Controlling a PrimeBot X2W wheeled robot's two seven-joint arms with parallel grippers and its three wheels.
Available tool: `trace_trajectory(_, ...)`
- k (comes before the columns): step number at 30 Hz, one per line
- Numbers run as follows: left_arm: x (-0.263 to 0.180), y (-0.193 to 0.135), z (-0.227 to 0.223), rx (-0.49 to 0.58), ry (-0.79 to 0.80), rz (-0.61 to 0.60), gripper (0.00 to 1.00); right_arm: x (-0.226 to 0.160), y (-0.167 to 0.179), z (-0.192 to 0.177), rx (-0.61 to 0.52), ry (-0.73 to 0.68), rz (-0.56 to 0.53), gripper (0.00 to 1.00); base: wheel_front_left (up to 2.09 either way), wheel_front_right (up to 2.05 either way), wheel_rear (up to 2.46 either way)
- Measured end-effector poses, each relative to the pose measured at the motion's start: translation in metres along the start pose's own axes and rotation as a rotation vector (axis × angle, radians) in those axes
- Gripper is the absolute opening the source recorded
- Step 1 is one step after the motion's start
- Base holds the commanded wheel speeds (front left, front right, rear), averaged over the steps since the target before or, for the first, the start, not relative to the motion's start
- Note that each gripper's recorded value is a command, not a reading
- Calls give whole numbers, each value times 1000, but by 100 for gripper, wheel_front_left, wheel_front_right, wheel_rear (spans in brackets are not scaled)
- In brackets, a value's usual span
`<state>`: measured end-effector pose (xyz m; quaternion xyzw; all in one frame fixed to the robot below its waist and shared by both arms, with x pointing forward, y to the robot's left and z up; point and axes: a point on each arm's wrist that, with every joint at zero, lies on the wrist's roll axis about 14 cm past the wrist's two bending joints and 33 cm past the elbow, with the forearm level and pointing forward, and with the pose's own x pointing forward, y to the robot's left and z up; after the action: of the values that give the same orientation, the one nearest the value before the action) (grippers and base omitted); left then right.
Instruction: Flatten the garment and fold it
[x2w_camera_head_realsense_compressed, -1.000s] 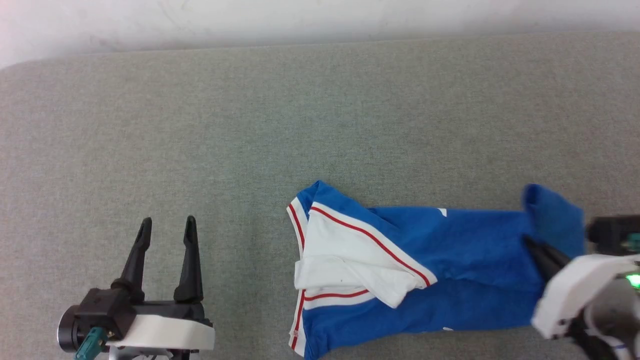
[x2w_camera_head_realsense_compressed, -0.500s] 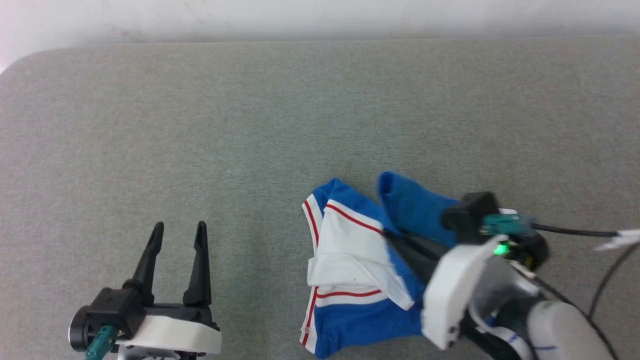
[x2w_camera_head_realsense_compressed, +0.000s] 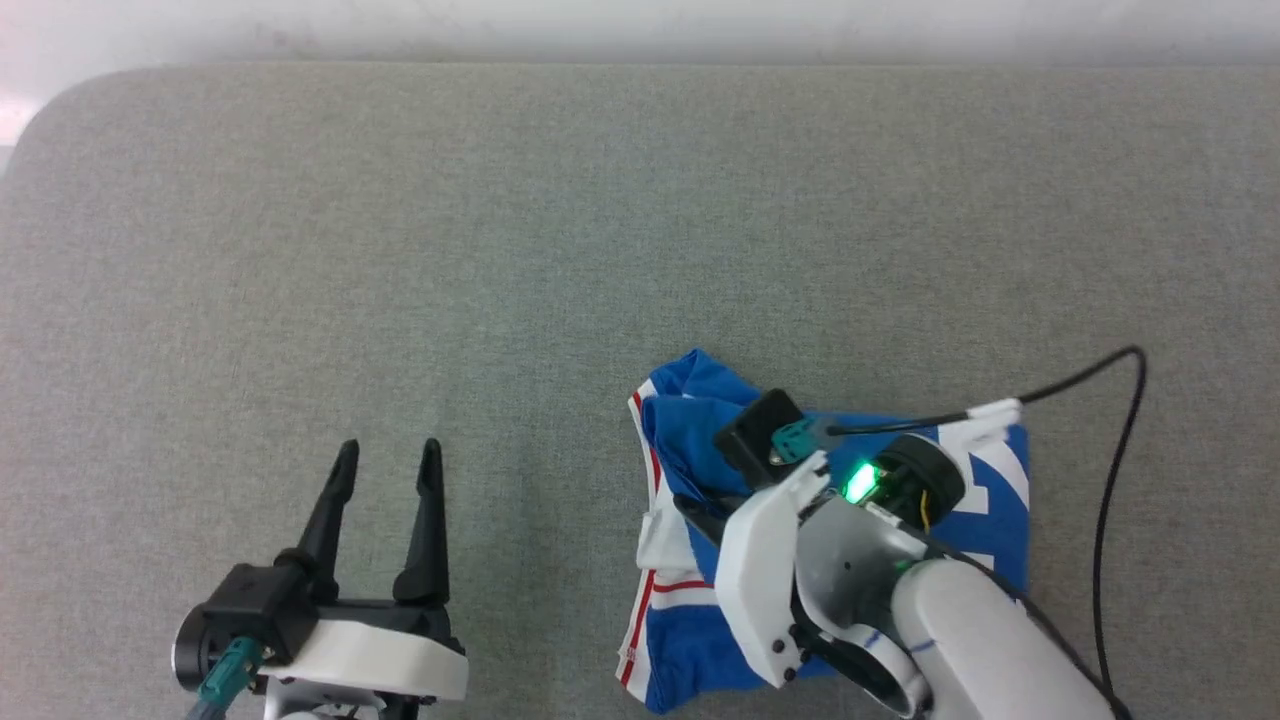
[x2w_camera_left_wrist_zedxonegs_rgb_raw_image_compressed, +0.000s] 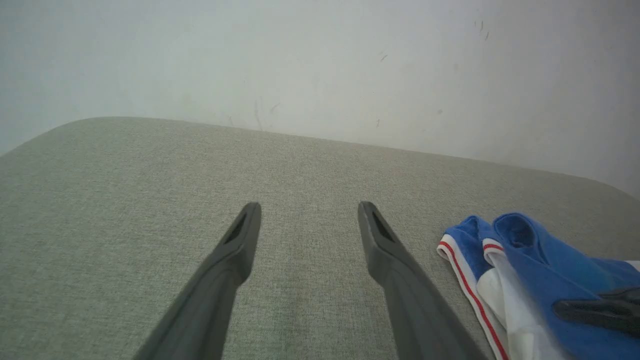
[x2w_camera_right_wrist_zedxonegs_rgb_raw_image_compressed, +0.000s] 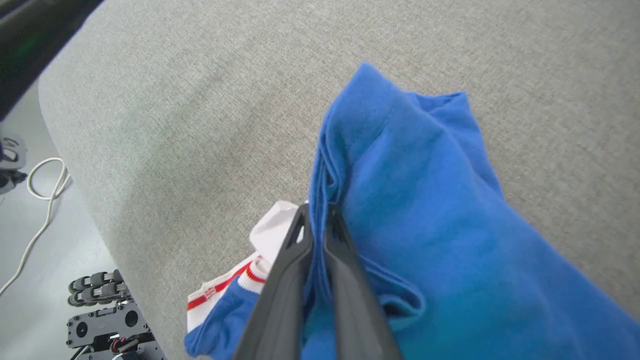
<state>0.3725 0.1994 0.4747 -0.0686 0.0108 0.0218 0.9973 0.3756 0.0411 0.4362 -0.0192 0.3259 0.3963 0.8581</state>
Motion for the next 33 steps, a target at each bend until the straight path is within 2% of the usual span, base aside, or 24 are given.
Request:
trace_trajectory(2,0,-1,-2,-6,6,0,100,7,-3,-11,-3,40,-11,2,0,0,0)
trace_trajectory(4,3,-2,-1,-9,1,0,100,12,-7,-22,2,74,-29,44,0,0,0)
trace_trajectory(5,4,-2,-1,-11,-1,-4,100,14,-10,-28,-3,93,-40,91,0,0,0)
trace_trajectory(6,4,-3,-1,-12,0,-6,100,15,-13,-31,-8,103,-49,100,0,0,0)
trace_trajectory(10,4,-1,-4,-12,7,-3,100,16,-17,-24,-7,68,-63,100,0,0,0)
trace_trajectory(14,7,-4,-4,-13,6,-14,100,5,-28,2,38,-44,-82,100,0,0,0)
trace_trajectory(18,10,-9,-3,-16,1,-30,100,-24,-57,35,96,-189,-167,100,0,0,0)
trace_trajectory(20,11,-12,-3,-17,2,-39,100,-47,-80,39,131,-242,-243,100,0,0,0)
trace_trajectory(24,15,-20,-5,-22,3,-64,100,-99,-129,17,196,-278,-437,100,0,0,0)
trace_trajectory(27,17,-23,-6,-24,5,-75,100,-127,-150,-10,258,-265,-548,100,0,0,0)
trace_trajectory(30,19,-25,-7,-16,6,-82,100,-136,-154,-37,301,-225,-591,100,0,0,0)
trace_trajectory(33,20,-25,-6,-15,4,-83,100,-130,-146,-55,338,-191,-576,100,0,0,0)
